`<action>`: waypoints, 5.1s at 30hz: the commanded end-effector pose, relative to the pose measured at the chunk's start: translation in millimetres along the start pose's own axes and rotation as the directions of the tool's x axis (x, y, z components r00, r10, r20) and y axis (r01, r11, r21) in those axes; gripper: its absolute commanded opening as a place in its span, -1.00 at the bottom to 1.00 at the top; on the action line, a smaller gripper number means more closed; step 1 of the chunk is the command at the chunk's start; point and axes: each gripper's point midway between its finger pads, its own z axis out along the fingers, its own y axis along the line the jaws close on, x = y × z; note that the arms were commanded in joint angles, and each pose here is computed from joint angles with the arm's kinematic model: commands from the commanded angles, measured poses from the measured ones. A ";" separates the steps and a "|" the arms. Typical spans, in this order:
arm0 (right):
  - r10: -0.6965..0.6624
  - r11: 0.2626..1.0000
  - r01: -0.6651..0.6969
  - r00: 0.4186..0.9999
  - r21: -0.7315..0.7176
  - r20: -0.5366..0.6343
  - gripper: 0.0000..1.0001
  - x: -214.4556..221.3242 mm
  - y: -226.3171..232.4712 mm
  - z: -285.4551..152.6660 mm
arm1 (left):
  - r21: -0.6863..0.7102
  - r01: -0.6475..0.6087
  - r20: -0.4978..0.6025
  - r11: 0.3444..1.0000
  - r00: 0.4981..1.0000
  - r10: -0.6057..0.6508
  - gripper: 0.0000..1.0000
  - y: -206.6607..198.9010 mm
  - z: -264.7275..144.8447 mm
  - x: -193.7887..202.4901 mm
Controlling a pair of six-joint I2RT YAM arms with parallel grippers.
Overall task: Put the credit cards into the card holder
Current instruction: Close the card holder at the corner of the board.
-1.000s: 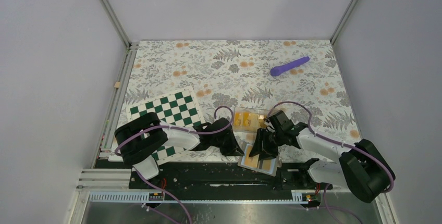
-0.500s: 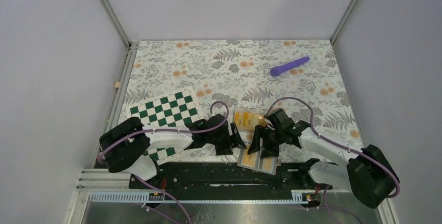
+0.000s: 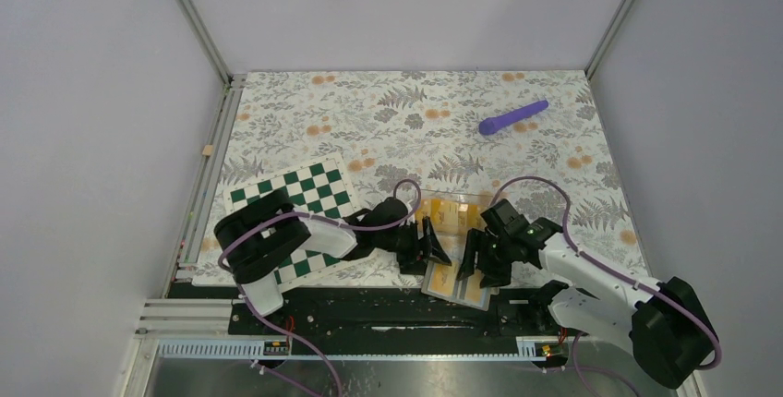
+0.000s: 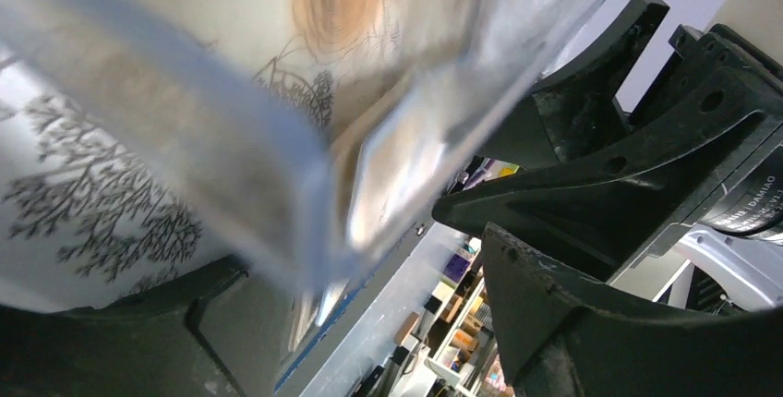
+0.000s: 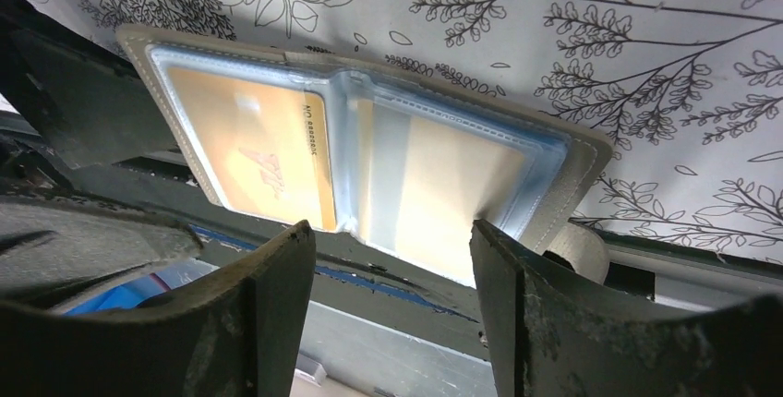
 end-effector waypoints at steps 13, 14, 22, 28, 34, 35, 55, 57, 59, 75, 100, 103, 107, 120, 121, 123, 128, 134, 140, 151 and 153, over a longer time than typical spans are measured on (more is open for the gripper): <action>-0.102 0.994 0.103 0.995 0.048 -0.017 0.42 -17.5 12.6 -10.7 | -0.112 -0.091 0.077 0.989 0.992 0.100 -1.00 -6.9 -22.5 -2.9; -0.117 0.991 0.118 0.993 0.058 -0.014 0.45 -19.7 13.2 -14.0 | -0.165 -0.093 0.095 0.982 0.989 0.110 -1.00 -0.5 -30.2 -4.0; -0.180 0.981 0.180 0.984 0.076 -0.017 0.49 -26.9 17.9 -18.0 | -0.454 -0.092 0.188 0.886 0.962 0.197 -1.00 18.3 -92.7 -14.4; -0.196 0.977 0.196 0.981 0.080 -0.012 0.49 -32.3 21.9 -10.7 | -0.548 -0.106 0.170 0.830 0.957 0.234 -1.00 15.2 -95.8 -22.1; -0.199 0.979 0.200 0.979 0.032 -0.034 0.49 -33.0 33.4 2.0 | -0.637 -0.154 0.101 0.756 0.955 0.280 -1.00 13.2 -81.1 -26.9; -0.202 0.979 0.203 0.979 0.027 -0.033 0.48 -34.2 35.3 2.9 | -0.644 -0.161 0.095 0.748 0.953 0.287 -1.00 12.2 -78.6 -27.5; -0.261 0.965 0.260 0.965 -0.044 -0.031 0.34 -26.2 55.4 -1.2 | -0.684 -0.181 0.043 0.706 0.957 0.287 -1.00 9.5 -63.4 -25.0; -0.265 0.964 0.264 0.964 -0.022 -0.036 0.33 -26.9 52.4 0.9 | -0.685 -0.184 0.041 0.705 0.956 0.289 -1.00 9.3 -63.5 -24.5; -0.267 0.963 0.268 0.963 0.016 -0.033 0.24 -29.9 48.9 1.8 | -0.688 -0.184 0.039 0.701 0.956 0.290 -0.99 10.0 -64.6 -24.5; -0.261 0.964 0.261 0.965 0.047 0.006 -1.00 -34.7 45.6 0.3 | -0.522 -0.263 -0.010 0.811 0.953 0.303 0.00 -29.8 -35.5 -14.4; -0.249 0.965 0.253 0.967 -0.075 0.058 -1.00 -27.4 54.4 1.8 | -0.324 -0.165 -0.065 0.931 0.986 0.152 -0.78 3.7 12.9 13.5; -0.252 0.962 0.255 0.967 -0.102 0.038 -1.00 -26.2 59.9 7.2 | -0.400 -0.182 -0.052 0.898 0.983 0.176 -1.00 10.5 5.1 7.8; -0.260 0.954 0.256 0.966 -0.156 -0.003 -1.00 -21.9 68.6 18.1 | -0.456 -0.204 -0.087 0.866 0.979 0.185 -1.00 20.0 6.9 6.2; -0.286 0.947 0.277 0.958 -0.164 -0.028 -0.20 -17.7 66.1 21.2 | -0.436 -0.260 -0.109 0.862 0.966 0.236 -0.99 6.9 -1.5 6.6; -0.282 0.947 0.274 0.959 -0.167 -0.023 -0.17 -17.7 66.1 20.9 | -0.424 -0.268 -0.104 0.865 0.963 0.248 -0.91 1.5 -4.7 6.5; -0.274 0.949 0.266 0.961 -0.171 -0.024 -0.13 -16.3 64.1 23.5 | -0.390 -0.273 -0.100 0.879 0.962 0.255 -0.70 -7.5 -9.0 7.4; -0.246 0.952 0.232 0.968 -0.200 -0.050 -0.07 -9.5 63.0 31.7 | -0.274 -0.227 -0.073 0.935 0.974 0.215 -0.41 -20.8 -15.0 6.0; -0.236 0.947 0.228 0.972 -0.227 -0.008 -0.13 -13.6 70.7 24.3 | -0.141 -0.118 -0.038 0.983 0.993 0.114 -0.44 -16.2 -9.4 0.7; -0.233 0.935 0.245 0.969 -0.256 0.079 -0.13 -21.4 79.8 7.5 | -0.173 -0.074 -0.029 0.982 0.997 0.070 -0.58 0.3 -0.6 -2.2; -0.209 0.960 0.245 0.949 -0.136 0.238 -0.60 -46.6 64.6 -13.3 | -0.198 -0.077 -0.004 0.977 0.997 0.078 -0.62 6.6 -0.4 -8.8; -0.207 0.966 0.236 0.950 -0.103 0.232 -0.90 -45.5 55.5 -12.5 | -0.199 -0.069 -0.003 0.978 0.998 0.070 -0.59 7.8 -1.1 -8.9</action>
